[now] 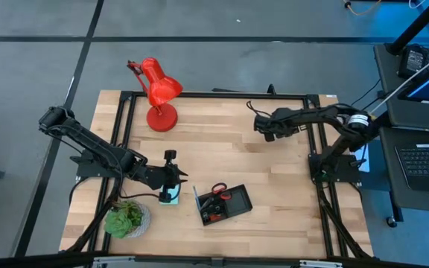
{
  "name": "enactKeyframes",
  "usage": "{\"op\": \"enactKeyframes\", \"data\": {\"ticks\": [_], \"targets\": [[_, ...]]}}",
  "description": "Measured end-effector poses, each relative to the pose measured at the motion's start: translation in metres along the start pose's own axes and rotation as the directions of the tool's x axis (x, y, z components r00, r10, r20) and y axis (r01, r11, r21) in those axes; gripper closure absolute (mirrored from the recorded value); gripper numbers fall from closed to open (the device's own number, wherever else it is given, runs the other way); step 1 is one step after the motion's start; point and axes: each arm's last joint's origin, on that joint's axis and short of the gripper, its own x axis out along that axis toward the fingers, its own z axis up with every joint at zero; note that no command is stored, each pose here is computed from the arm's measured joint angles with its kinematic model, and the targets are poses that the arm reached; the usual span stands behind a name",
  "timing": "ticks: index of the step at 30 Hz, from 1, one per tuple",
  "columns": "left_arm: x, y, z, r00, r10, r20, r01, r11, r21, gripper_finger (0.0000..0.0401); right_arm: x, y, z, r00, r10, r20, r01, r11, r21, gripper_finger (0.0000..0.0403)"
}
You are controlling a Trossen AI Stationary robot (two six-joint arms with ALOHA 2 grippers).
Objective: Pick and place office supplies into organizer
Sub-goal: Put the black binder clip into the black desk organizer
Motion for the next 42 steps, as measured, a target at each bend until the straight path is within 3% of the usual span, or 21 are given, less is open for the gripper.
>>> {"op": "enactKeyframes", "data": {"ticks": [12, 35, 42], "targets": [[0.0, 0.0, 0.0, 1.0, 0.0, 0.0, 0.0, 1.0, 0.0, 0.0326, 0.021, 0.004, 0.007, 0.997, -0.06, -0.054, 0.06, 0.998, 0.001, 0.026], [0.0, 0.0, 0.0, 1.0, 0.0, -0.001, 0.0, 1.0, 0.0, 0.0326, 0.023, 0.006, 0.011, 0.998, -0.005, -0.068, 0.005, 1.0, 0.001, 0.026], [0.0, 0.0, 0.0, 1.0, 0.0, -0.001, 0.0, 1.0, -0.001, 0.0326, 0.023, 0.006, 0.011, 0.997, -0.01, -0.072, 0.009, 1.0, -0.002, 0.0299]]}}
